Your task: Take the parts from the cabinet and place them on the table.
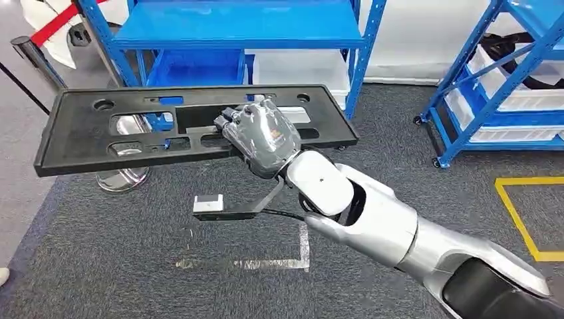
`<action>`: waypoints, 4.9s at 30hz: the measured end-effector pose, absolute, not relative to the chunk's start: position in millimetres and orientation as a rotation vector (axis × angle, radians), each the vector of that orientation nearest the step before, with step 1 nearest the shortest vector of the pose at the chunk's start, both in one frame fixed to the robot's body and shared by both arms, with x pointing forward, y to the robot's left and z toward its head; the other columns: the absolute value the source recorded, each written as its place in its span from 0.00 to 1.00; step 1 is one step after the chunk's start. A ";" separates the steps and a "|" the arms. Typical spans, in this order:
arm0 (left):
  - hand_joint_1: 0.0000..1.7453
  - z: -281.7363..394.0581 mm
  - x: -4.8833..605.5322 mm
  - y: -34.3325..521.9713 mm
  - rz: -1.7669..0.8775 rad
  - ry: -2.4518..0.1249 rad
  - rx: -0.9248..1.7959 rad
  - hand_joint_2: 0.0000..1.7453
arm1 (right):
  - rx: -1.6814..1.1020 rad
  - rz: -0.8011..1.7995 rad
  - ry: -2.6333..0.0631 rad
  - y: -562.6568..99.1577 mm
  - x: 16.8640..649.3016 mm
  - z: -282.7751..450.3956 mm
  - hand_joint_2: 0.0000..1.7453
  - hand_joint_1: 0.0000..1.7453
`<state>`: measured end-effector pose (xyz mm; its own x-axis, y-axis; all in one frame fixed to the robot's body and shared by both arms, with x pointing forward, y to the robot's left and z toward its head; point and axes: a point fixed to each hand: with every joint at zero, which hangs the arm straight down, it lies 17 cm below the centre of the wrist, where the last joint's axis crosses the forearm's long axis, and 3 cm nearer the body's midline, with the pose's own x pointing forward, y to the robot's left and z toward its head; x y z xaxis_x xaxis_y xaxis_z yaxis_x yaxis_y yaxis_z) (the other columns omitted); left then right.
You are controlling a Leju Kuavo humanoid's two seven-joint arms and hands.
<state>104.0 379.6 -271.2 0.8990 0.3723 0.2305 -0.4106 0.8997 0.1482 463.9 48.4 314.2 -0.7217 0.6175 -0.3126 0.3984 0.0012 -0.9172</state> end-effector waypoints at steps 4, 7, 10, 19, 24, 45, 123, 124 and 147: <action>0.00 -271.4 103.3 379.1 0.406 -0.198 0.195 1.00 | -1.075 1.805 -2.084 47.9 464.0 313.9 1.00 1.00; 0.00 -271.3 103.5 379.8 0.405 -0.197 0.197 1.00 | -1.077 1.802 -2.082 47.2 464.7 314.7 1.00 1.00; 0.00 -271.7 101.8 379.6 0.400 -0.192 0.197 1.00 | -1.072 1.806 -2.070 45.5 465.2 310.2 1.00 1.00; 0.00 -271.4 103.0 379.7 0.398 -0.191 0.197 1.00 | -1.083 1.789 -2.075 42.1 467.9 316.6 1.00 1.00; 0.00 -271.4 103.6 378.9 0.396 -0.192 0.195 1.00 | -1.081 1.792 -2.071 41.9 468.0 315.6 1.00 1.00; 0.00 -270.7 106.1 379.5 0.399 -0.198 0.179 1.00 | -1.096 1.810 -2.061 46.3 471.8 310.3 1.00 1.00; 0.00 -271.2 102.3 378.9 0.386 -0.196 0.169 1.00 | -1.407 1.875 -1.567 -52.2 578.1 380.4 1.00 1.00; 0.00 -271.2 102.6 378.8 0.387 -0.194 0.168 1.00 | -1.425 1.859 -1.534 -63.0 584.9 386.4 1.00 1.00; 0.00 -272.1 99.2 377.2 0.407 -0.177 0.167 1.00 | -1.524 1.670 -1.241 -185.7 631.0 421.2 1.00 1.00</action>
<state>99.2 377.2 -272.1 0.9035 0.3772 0.2034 -0.4062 0.9051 0.1259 631.0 -185.7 421.2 -0.2013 0.8701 -0.4499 0.1795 -0.4188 -0.8902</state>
